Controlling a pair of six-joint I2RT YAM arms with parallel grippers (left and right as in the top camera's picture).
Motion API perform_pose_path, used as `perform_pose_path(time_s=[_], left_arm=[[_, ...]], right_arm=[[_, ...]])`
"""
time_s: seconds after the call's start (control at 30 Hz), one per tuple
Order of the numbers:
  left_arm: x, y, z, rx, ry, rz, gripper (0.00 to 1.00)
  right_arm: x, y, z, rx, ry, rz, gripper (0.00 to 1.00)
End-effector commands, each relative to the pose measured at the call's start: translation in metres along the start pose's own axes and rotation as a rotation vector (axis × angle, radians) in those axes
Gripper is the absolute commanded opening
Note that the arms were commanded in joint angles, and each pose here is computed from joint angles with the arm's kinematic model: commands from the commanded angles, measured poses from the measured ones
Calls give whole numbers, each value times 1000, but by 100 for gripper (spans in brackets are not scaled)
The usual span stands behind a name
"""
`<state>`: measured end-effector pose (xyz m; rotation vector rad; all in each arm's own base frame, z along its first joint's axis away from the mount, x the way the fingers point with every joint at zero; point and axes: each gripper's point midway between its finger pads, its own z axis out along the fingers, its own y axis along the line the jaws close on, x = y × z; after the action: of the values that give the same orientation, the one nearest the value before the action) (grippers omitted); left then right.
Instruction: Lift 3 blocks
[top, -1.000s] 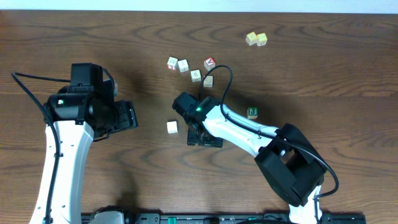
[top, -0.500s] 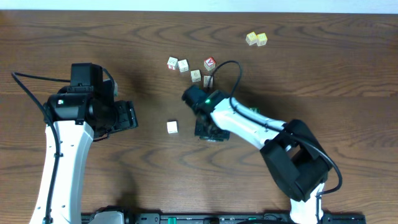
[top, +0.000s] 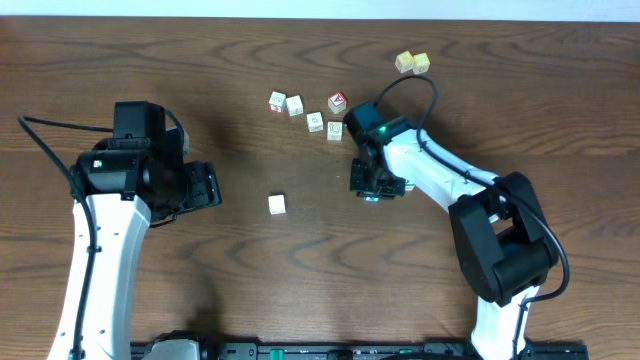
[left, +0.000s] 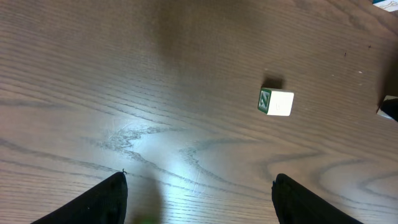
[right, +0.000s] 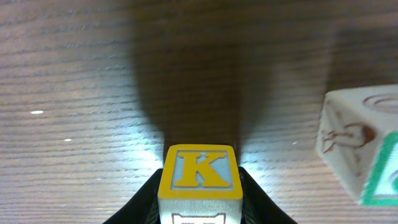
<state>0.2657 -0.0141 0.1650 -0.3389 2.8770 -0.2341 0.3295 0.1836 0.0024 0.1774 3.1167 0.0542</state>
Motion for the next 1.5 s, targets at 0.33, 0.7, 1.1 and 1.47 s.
perform_pose_path(time_s=[0.33, 0.7, 1.1, 1.47], left_arm=[[-6, 0, -6, -9, -21, 24, 75], [-6, 0, -6, -9, -21, 24, 75], [-6, 0, -6, -8, -22, 24, 75], [-6, 0, -6, -9, -21, 24, 75]], right_arm=[[-14, -16, -2, 7, -22, -109, 30], [-23, -18, -3, 26, -58, -134, 33], [-36, -11, -34, 20, -70, -129, 56], [-68, -7, -169, -52, -212, -110, 68]])
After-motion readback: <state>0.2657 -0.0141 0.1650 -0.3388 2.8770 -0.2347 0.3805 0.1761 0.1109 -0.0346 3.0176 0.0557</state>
